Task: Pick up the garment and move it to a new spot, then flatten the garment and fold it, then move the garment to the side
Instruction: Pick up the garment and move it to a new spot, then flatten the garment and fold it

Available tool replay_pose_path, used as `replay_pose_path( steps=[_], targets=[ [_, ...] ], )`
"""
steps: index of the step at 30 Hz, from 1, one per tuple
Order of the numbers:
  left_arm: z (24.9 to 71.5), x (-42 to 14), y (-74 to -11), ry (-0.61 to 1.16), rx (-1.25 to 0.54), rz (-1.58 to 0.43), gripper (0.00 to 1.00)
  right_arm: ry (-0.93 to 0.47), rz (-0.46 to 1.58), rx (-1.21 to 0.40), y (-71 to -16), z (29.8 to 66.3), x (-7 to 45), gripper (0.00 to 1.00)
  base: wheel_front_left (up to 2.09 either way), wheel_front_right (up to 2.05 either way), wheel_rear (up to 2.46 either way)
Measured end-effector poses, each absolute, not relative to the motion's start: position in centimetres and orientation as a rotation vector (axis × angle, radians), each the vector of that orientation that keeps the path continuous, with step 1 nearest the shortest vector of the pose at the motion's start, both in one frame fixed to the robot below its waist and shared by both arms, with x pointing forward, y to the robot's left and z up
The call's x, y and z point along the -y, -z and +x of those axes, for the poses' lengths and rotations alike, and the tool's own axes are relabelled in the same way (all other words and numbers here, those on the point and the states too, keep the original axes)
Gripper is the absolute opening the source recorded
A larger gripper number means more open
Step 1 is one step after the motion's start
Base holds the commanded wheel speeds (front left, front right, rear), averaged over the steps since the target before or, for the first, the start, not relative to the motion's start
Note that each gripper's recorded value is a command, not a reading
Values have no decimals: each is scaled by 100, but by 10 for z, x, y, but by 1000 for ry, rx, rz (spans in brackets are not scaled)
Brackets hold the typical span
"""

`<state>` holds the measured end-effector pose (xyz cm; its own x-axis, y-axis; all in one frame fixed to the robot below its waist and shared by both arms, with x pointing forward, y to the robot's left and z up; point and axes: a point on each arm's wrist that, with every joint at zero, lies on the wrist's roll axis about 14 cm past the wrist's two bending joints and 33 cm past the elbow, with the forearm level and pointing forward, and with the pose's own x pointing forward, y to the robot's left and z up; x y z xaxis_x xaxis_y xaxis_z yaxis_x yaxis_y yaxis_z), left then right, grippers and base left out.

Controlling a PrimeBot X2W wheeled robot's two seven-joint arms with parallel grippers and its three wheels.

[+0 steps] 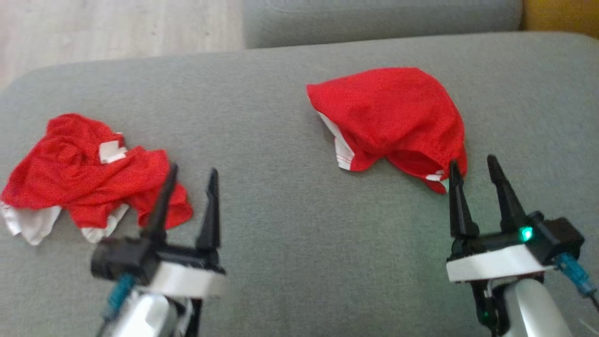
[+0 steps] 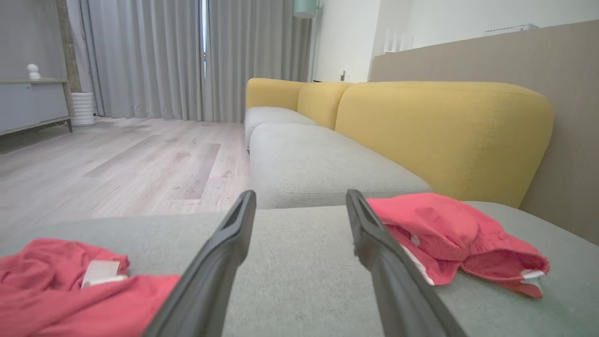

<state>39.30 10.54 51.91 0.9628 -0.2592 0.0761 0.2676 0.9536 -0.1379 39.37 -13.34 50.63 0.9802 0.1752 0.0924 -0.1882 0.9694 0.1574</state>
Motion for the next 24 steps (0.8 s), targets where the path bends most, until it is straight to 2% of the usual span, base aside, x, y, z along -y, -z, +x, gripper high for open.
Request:
replay_pose_path(
  steps=[4, 12, 24],
  targets=[
    [375, -109, -514, 221, 57, -150, 100, -206, 163, 56, -500, 390, 125, 100, 0, 0, 0],
    [379, -113, -519, 211, 88, -145, 100, -197, 161, 40, -494, 396, 128, 100, 0, 0, 0],
    [395, -109, -498, 233, 39, -147, 100, -130, 147, -164, -427, 430, 143, 100, 0, 0, 0]
  ],
)
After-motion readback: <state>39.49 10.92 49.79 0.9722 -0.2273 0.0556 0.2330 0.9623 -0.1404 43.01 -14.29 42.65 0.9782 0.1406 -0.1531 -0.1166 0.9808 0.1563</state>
